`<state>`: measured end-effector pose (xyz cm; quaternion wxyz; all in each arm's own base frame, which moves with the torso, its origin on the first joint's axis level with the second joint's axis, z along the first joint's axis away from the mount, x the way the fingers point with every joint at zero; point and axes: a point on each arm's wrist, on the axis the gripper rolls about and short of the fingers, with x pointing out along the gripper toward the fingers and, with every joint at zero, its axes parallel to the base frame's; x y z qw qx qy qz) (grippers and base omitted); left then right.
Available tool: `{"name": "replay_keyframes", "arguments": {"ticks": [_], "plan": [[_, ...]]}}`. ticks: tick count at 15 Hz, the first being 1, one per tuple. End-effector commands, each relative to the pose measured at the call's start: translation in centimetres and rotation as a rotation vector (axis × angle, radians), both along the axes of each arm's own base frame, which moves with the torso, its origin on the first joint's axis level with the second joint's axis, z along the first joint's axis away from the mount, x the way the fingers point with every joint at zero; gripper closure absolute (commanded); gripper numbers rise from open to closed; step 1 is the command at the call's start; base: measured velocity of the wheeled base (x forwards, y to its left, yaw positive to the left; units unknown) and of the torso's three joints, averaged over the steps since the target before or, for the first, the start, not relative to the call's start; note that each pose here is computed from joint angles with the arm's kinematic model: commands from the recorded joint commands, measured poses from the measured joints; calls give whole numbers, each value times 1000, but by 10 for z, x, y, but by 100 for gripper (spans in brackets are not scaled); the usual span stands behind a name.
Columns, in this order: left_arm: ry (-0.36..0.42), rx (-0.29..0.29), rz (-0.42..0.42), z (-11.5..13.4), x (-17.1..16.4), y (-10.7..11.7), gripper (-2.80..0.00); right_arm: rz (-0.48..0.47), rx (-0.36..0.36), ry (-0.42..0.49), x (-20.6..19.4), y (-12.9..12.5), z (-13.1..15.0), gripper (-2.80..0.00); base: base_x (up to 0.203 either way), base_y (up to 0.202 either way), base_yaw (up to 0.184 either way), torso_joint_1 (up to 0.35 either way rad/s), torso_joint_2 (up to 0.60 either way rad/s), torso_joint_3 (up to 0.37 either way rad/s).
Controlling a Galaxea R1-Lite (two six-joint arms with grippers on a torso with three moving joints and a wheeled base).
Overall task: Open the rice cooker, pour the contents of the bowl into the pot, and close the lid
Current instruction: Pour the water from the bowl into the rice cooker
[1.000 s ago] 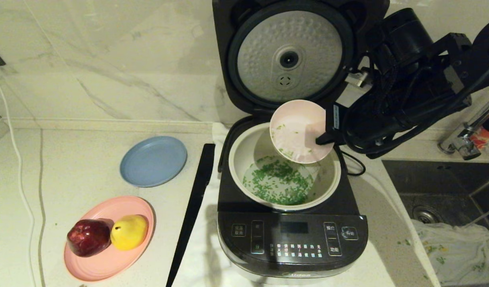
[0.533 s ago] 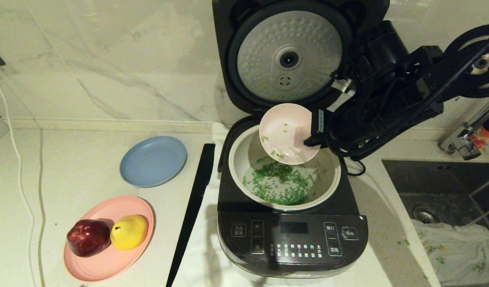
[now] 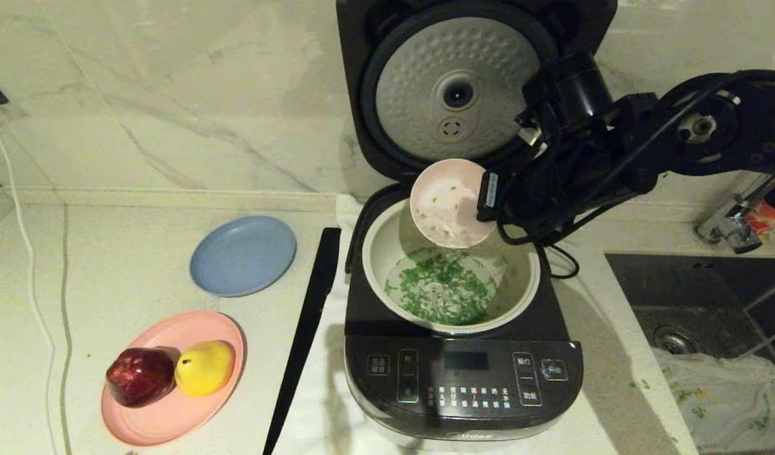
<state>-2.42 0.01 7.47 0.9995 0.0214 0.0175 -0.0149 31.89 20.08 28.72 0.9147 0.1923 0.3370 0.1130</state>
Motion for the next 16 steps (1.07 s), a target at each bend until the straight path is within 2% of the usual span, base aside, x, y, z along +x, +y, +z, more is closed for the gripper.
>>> {"name": "replay_keyframes", "arguments": {"ticks": [1, 6, 11, 16], "plan": [[-2, 0, 0, 0, 0, 0, 0, -59, -39, -25, 6, 2, -6, 0, 0, 0, 0, 0, 0, 0], [0, 0, 0, 0, 0, 0, 0, -91, -80, -171, 3, 0, 6, 0, 0, 0, 0, 0, 0, 0], [0, 0, 0, 0, 0, 0, 0, -93, -180, -375, 10, 6, -8, 0, 0, 0, 0, 0, 0, 0], [0, 0, 0, 0, 0, 0, 0, -104, -273, -546, -3, 11, -16, 0, 0, 0, 0, 0, 0, 0]]}}
